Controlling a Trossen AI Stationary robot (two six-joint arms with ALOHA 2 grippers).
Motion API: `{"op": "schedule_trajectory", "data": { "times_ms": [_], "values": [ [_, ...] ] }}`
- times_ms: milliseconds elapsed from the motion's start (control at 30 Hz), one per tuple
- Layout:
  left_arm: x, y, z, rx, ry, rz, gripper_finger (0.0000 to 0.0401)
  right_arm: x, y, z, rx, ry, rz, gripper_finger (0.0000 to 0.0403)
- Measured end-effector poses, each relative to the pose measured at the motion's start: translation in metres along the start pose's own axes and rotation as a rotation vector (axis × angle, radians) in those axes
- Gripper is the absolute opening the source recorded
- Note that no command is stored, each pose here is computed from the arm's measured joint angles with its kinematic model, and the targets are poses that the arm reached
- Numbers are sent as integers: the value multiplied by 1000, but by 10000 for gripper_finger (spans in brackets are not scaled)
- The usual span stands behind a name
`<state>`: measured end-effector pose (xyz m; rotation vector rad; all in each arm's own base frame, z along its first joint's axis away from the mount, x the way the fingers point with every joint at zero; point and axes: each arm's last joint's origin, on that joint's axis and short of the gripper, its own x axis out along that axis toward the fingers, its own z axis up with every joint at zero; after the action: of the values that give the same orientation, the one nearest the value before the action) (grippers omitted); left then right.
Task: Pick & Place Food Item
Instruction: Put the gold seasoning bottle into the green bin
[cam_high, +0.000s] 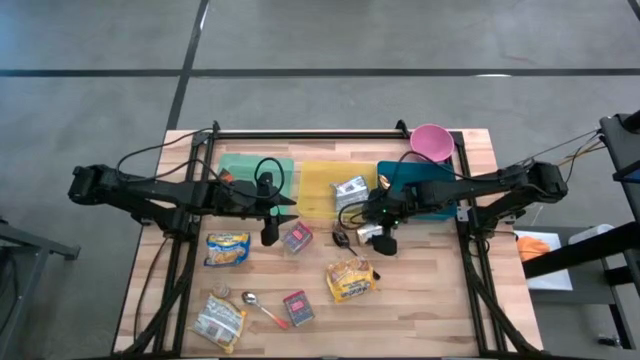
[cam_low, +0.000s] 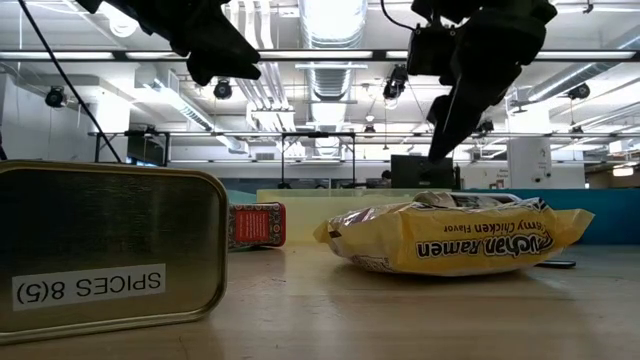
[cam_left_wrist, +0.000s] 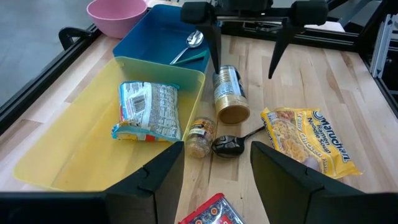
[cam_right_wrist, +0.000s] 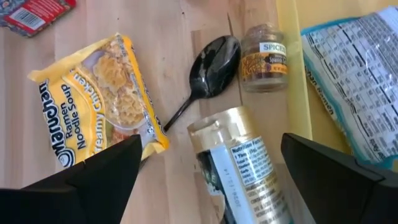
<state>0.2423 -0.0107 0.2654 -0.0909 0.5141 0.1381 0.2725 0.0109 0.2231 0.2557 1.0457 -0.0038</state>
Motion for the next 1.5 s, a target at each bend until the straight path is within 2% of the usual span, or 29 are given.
{"op": "schedule_trajectory", "data": {
  "times_ms": [167,333,467,767,967,1100,1300,1500],
  "values": [
    [0,0,0,-2,0,0,193,1,5,-6,-7,43,-11,377],
    [0,0,0,-2,0,0,193,1,17,-14,-192,76,-106,377],
    [0,0,0,-2,0,0,193,2,27,-17,-274,60,-170,377],
    [0,0,0,-1,0,0,193,3,33,-21,-254,58,-178,377],
    [0,0,0,-2,3,1,193,13,27,-37,-282,118,-195,377],
    [0,0,-1,-1,6,1,193,20,21,-46,-321,123,-245,377],
    [0,0,-1,-1,7,1,193,28,20,-51,-399,88,-225,377],
    [0,0,-1,-1,7,1,194,32,17,-58,-407,105,-224,377]
  ]
}}
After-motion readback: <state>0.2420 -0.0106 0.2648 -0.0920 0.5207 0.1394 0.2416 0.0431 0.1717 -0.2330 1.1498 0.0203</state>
